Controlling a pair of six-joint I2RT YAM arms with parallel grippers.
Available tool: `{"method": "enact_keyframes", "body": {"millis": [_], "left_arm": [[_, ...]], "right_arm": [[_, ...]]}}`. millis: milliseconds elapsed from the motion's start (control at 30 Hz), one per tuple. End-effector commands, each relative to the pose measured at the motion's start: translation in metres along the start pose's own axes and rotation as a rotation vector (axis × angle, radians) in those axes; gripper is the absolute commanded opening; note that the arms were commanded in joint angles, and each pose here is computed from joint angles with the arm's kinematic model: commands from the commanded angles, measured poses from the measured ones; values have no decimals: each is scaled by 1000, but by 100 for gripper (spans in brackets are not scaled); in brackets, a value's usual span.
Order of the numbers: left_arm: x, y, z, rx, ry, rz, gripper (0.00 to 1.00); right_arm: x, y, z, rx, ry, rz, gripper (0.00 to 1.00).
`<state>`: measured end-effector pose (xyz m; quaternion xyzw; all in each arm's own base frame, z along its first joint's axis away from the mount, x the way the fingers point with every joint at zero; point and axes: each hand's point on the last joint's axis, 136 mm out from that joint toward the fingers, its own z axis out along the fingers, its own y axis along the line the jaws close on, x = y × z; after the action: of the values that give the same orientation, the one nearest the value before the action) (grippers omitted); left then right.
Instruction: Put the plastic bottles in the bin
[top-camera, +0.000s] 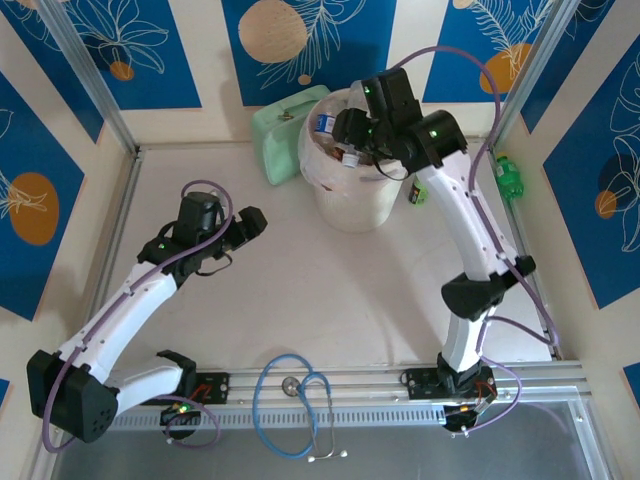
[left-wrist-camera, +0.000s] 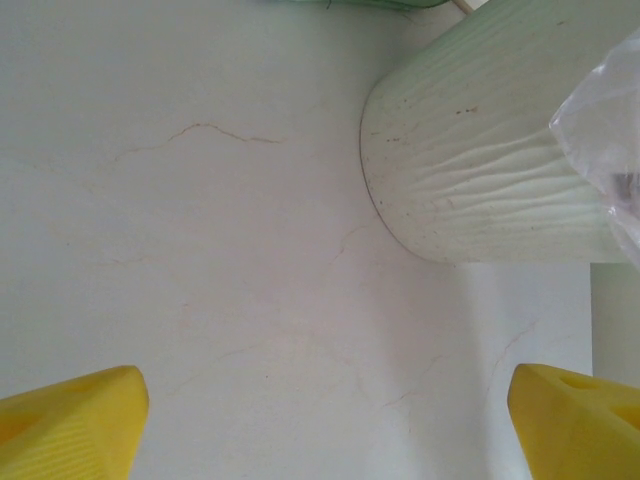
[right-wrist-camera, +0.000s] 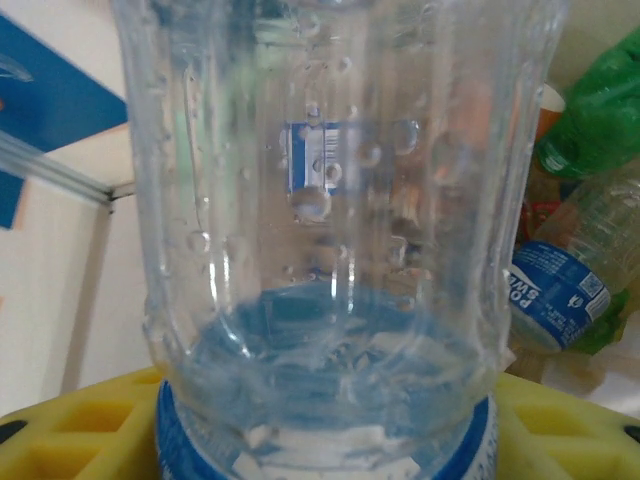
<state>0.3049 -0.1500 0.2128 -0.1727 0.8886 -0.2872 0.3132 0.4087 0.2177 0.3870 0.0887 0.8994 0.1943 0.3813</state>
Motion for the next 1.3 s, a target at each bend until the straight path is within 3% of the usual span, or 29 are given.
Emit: {"method": "enact_keyframes", "body": {"millis": [0, 333, 667, 767, 933, 1267], "left_arm": [[-6, -10, -7, 30, -12, 28, 93], [-2, -7, 1, 26, 10, 19, 92], [2, -5, 4, 24, 20, 10, 92], [2, -5, 3, 26, 19, 10, 92], [1, -5, 3, 23, 17, 13, 92], [-7, -12, -1, 34, -9, 41, 94]], "right_arm": [[2, -8, 16, -15, 61, 96, 47], [-18, -24, 37, -62, 62, 315, 48], [-27, -30, 44, -64, 55, 370, 53], [-22, -33, 46, -45, 67, 373, 71], [-23, -39, 35, -29, 26, 354, 84], [-24, -44, -22, -2, -71, 217, 87]]}}
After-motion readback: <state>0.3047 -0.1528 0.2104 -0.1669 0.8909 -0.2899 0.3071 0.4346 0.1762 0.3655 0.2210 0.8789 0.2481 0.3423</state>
